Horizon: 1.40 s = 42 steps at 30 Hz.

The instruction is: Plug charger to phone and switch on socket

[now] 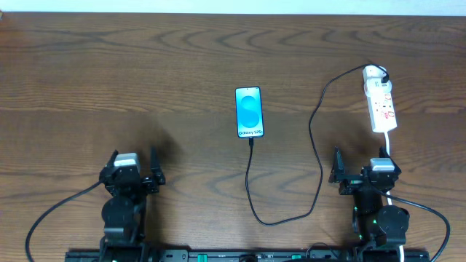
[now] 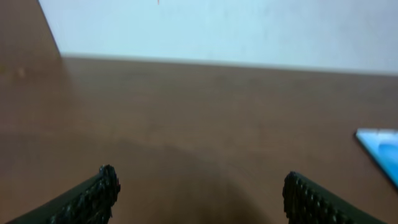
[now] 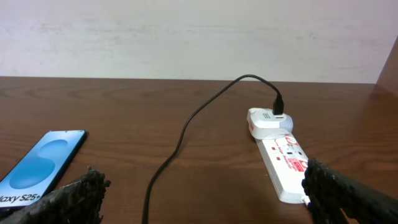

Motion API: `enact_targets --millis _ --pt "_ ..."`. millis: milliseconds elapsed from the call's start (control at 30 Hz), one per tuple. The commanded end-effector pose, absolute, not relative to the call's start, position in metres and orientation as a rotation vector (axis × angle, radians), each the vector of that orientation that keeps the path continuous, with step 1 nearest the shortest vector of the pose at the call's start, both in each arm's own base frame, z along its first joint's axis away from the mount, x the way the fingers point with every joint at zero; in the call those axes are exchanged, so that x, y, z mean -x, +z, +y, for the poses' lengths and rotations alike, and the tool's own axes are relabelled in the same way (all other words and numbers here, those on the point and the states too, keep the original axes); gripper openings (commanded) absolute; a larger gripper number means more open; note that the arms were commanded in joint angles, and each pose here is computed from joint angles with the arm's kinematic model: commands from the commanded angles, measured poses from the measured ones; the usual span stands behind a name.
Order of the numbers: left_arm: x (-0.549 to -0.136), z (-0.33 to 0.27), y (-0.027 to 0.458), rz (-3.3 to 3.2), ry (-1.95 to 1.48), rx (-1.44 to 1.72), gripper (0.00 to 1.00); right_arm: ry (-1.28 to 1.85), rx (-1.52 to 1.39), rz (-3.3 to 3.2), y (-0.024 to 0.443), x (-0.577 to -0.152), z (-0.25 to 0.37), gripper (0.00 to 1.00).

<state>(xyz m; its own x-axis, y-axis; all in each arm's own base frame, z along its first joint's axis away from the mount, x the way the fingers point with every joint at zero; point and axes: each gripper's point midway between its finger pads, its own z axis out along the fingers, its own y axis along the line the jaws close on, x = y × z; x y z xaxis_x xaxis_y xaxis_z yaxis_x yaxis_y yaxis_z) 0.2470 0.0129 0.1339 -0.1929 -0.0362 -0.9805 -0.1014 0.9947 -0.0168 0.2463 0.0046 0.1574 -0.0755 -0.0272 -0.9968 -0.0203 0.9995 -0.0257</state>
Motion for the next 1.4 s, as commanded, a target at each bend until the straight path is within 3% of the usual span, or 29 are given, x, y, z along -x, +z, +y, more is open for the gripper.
enact_targets --millis 0,367,1367 --pt "-0.244 0.020 0.099 1.884 0.066 0.177 0.86 0.010 0.032 1.645 0.157 -0.246 0.007 0.99" --pt "-0.242 0.022 0.140 1.708 0.100 0.133 0.86 0.010 0.031 1.645 0.157 -0.246 0.007 0.99" --pt "-0.242 0.020 0.139 1.714 0.107 0.107 0.86 0.010 0.032 1.645 0.157 -0.246 0.007 0.99"
